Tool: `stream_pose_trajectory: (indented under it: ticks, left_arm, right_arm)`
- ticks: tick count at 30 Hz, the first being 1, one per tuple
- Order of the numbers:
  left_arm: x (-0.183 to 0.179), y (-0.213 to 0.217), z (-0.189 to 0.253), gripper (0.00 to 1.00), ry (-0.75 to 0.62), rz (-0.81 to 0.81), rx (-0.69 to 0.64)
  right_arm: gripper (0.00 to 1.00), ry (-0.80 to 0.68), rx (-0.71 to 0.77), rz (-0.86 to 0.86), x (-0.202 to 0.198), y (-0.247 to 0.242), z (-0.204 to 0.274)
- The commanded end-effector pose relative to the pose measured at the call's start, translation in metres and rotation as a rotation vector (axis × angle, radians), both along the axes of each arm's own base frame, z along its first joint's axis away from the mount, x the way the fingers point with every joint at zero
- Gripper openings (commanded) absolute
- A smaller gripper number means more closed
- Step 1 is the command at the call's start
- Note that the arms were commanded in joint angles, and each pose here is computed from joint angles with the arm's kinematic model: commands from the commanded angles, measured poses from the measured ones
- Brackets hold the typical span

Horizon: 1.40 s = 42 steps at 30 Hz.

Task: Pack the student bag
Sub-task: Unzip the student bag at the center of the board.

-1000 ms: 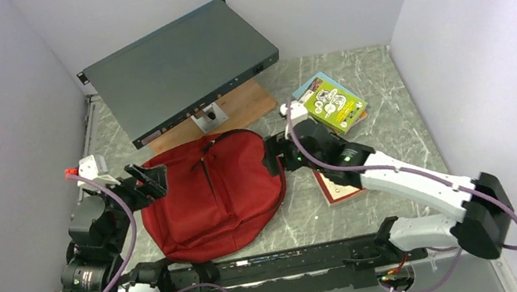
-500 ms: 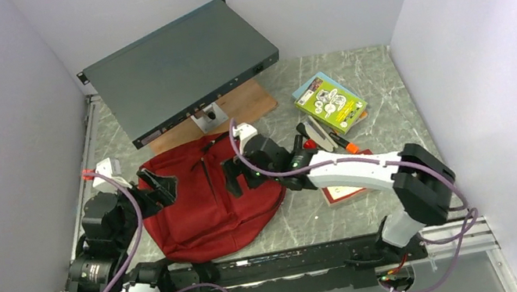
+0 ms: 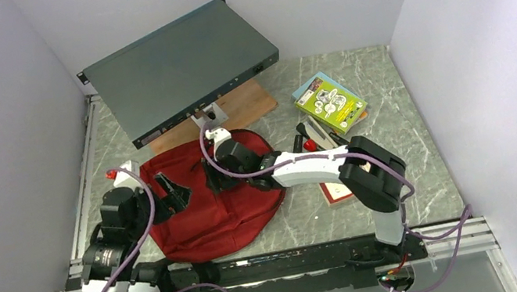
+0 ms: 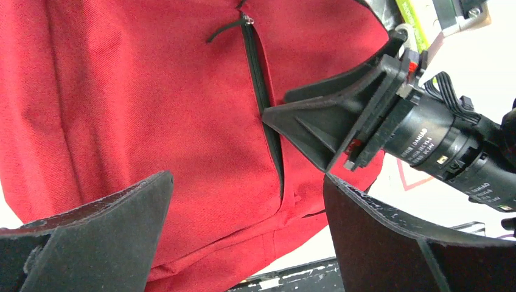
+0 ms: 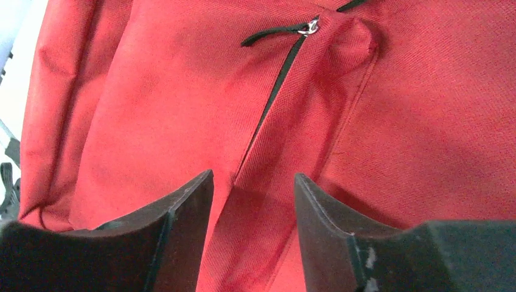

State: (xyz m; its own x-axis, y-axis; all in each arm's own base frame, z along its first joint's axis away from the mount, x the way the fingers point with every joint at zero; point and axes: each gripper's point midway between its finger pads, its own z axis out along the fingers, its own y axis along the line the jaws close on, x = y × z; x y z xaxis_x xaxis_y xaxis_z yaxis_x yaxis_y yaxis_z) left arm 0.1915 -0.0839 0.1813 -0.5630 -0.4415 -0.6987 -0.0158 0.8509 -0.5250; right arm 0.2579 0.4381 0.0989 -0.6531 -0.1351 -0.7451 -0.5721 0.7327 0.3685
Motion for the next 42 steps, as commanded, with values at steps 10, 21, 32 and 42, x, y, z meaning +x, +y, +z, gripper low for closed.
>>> stream_pose_trajectory:
  ticks: [10,21,32,42]
  left_arm:
    - [0.022,-0.035,-0.029,0.99,0.055,-0.133,-0.105]
    - [0.049,-0.061,-0.031,0.74,0.059,-0.253,-0.034]
    - [0.088,-0.065,-0.064,0.45,0.158,-0.267,0.148]
    - [0.102,-0.064,-0.088,0.46,0.195,-0.244,0.239]
  right_arm:
    - [0.00,-0.012,0.055,0.012,-0.008,-0.003,-0.007]
    - [0.00,0.012,0.170,0.130,-0.049,-0.025,-0.001]
    - [0.00,0.048,0.232,0.122,-0.040,-0.031,0.004]
    - [0.00,0.062,0.241,0.114,-0.035,-0.039,0.002]
